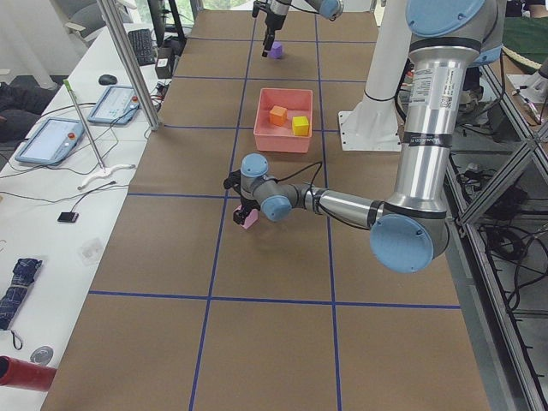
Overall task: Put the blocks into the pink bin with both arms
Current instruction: 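Grasp the pink cube with the left gripper while the right gripper moves off, then drop the pink cube into the bin while the right gripper lowers onto the purple cube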
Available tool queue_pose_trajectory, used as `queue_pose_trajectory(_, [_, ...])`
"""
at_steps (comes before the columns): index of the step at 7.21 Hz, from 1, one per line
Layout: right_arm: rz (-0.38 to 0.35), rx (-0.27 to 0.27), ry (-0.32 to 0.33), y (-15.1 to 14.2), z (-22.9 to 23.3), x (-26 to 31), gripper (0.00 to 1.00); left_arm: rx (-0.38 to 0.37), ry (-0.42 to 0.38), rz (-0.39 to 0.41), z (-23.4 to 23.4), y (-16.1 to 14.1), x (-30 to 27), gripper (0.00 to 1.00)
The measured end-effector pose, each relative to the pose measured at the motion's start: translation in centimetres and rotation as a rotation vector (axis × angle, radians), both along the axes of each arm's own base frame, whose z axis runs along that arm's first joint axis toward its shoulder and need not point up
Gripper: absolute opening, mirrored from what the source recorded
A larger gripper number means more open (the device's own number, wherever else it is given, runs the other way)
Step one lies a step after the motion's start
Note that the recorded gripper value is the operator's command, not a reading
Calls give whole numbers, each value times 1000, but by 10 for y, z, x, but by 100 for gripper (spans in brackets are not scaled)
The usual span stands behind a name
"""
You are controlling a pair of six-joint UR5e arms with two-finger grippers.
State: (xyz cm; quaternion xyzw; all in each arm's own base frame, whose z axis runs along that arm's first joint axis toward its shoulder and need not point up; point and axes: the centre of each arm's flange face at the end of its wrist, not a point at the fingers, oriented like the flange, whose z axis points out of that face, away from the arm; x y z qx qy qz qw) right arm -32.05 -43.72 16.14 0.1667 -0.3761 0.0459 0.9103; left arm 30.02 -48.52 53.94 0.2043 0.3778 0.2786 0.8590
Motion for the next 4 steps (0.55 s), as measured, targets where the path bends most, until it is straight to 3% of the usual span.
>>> queue_pose_trajectory(1, [-37, 14, 22, -17, 13, 26, 100, -4, 8, -6, -5, -1, 2, 22])
queue_pose_trajectory(4, [-153, 26, 85, -77, 75, 114, 100, -41, 91, -2, -55, -4, 11, 20])
